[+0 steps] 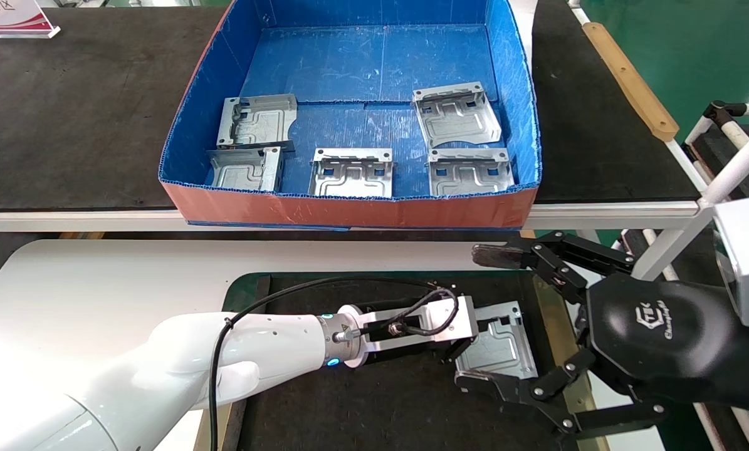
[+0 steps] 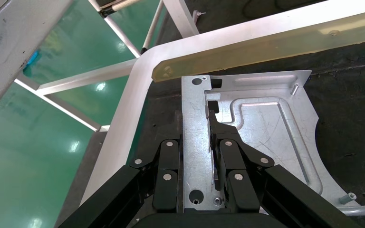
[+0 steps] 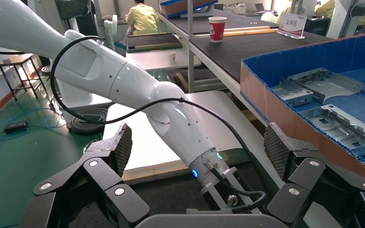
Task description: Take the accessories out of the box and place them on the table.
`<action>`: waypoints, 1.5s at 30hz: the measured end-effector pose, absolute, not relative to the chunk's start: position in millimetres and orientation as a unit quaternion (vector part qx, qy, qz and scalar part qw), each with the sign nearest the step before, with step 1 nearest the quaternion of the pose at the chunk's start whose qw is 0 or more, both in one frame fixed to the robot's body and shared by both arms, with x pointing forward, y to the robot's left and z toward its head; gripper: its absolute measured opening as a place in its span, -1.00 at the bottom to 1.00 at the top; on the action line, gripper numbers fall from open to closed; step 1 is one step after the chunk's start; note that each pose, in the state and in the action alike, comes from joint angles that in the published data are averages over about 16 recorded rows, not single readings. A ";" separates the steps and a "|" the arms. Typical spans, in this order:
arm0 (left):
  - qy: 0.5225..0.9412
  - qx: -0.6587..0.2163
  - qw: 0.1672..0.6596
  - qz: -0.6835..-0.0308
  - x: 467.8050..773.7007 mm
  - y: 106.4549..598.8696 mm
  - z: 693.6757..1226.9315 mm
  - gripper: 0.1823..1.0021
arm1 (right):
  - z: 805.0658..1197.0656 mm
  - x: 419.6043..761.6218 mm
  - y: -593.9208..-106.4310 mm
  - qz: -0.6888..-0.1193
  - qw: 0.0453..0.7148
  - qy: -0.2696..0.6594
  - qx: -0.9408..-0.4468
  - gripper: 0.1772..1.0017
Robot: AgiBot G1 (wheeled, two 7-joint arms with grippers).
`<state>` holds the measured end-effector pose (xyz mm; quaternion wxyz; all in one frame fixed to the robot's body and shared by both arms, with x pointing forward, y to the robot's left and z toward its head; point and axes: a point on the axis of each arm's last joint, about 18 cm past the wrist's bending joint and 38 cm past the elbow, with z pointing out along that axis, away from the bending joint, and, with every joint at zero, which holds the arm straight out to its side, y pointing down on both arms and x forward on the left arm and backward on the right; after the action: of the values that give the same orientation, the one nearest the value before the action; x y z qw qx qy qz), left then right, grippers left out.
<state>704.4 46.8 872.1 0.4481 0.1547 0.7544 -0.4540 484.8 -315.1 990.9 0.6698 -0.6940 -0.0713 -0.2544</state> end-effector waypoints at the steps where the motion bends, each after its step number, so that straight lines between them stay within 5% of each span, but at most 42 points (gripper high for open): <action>1: 0.754 0.155 0.448 -0.454 704.3 46.8 872.2 -0.77 | 990.9 484.8 -315.1 -0.254 0.670 -0.071 -0.694 1.00; 20: 0.754 0.156 0.449 -0.454 704.6 47.2 872.7 -0.54 | 990.9 484.9 -315.2 -0.254 0.670 -0.071 -0.694 1.00; 45: 0.720 0.095 0.378 -0.574 670.7 103.4 899.8 0.69 | 990.9 484.9 -315.2 -0.255 0.670 -0.071 -0.694 1.00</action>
<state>670.7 103.4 899.8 0.3777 0.0954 0.7203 -0.5739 484.9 -315.2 990.9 0.6698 -0.6939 -0.0711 -0.2545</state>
